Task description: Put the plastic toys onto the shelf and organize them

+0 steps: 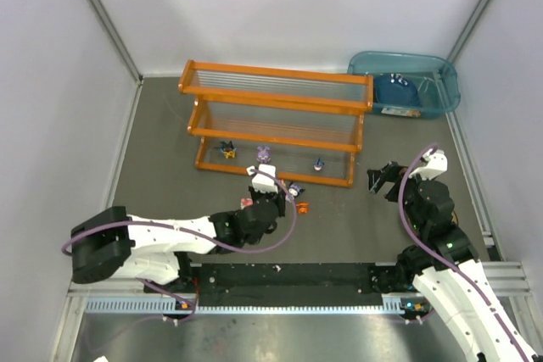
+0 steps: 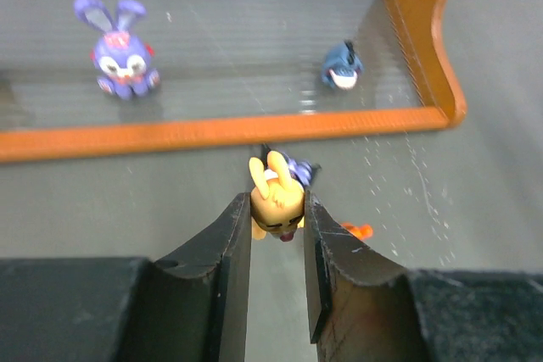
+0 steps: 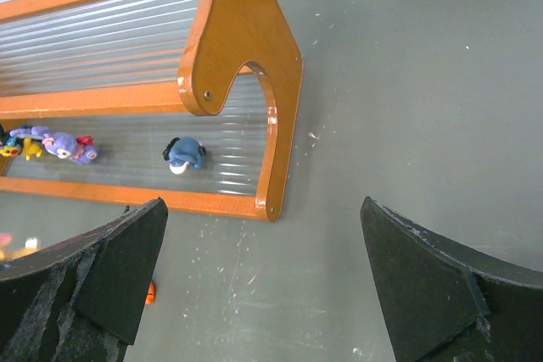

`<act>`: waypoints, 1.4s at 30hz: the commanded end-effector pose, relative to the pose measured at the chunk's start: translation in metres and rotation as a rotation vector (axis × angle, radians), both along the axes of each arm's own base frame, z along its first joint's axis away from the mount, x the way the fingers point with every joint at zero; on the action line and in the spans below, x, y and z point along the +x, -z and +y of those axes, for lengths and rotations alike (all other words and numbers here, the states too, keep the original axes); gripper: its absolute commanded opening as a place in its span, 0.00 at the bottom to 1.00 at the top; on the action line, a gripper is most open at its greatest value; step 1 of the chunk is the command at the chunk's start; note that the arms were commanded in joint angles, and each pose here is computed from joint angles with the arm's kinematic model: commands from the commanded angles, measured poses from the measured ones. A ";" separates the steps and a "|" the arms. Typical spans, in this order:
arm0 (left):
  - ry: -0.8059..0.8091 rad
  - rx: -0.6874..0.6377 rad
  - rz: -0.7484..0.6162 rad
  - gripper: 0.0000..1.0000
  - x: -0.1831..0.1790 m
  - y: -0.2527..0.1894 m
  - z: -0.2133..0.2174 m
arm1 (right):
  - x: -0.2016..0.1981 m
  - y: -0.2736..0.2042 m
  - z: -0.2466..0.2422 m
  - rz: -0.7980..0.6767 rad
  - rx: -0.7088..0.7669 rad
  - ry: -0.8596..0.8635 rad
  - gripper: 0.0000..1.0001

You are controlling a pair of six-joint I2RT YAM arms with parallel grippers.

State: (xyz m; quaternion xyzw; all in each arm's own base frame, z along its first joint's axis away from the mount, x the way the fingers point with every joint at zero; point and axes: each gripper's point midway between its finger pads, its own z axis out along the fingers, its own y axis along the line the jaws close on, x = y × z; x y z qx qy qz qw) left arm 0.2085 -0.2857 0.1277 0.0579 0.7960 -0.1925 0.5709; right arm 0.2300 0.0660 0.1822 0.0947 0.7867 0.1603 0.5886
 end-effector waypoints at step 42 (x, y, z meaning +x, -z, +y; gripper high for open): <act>0.004 0.022 -0.103 0.00 0.154 0.028 -0.039 | 0.002 -0.002 -0.001 -0.007 -0.009 0.008 0.99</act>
